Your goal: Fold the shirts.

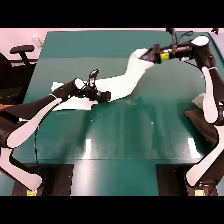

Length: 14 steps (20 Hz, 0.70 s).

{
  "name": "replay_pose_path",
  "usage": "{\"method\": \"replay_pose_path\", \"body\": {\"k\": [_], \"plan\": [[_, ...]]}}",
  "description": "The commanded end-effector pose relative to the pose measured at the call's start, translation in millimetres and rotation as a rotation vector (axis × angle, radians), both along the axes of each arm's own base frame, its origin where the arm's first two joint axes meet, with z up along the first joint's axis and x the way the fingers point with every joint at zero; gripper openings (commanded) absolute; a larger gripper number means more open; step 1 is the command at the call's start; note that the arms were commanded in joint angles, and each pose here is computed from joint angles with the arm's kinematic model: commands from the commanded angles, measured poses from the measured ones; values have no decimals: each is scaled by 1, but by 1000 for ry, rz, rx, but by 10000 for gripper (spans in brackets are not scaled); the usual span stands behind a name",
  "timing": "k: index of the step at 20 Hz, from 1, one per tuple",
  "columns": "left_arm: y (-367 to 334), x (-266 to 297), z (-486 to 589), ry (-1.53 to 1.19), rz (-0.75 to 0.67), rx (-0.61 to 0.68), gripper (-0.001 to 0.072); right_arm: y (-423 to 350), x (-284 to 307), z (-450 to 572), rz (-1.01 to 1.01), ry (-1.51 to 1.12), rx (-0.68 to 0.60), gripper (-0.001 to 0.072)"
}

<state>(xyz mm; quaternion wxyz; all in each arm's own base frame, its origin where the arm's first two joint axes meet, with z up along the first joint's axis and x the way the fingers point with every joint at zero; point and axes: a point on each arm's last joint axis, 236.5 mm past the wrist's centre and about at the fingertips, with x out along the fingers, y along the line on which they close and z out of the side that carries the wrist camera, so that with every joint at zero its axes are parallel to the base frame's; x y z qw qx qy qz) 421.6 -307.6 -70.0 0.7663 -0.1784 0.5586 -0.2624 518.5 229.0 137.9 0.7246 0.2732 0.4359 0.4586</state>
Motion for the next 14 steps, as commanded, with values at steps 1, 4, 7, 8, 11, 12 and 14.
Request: {"method": "replay_pose_path", "body": {"k": [1,4,7,8,11,12,14], "plan": [[1,-2,-2,4,-12,10,20,70,-22,42,28,-61,43,14],[2,-3,-3,3,-17,18,20,122,-40,54,42,-58,79,15],[3,-7,-4,13,-29,24,20,160,-57,58,68,-78,92,15],[3,-6,-4,13,-29,25,20,169,-60,60,65,-80,100,15],[3,-10,-5,22,-42,26,20,182,-65,61,68,-91,105,15],[3,-12,-5,33,-45,24,21,182,-64,60,67,-91,104,15],[10,-14,-2,44,-66,28,21,173,-57,56,55,-106,79,15]]}}
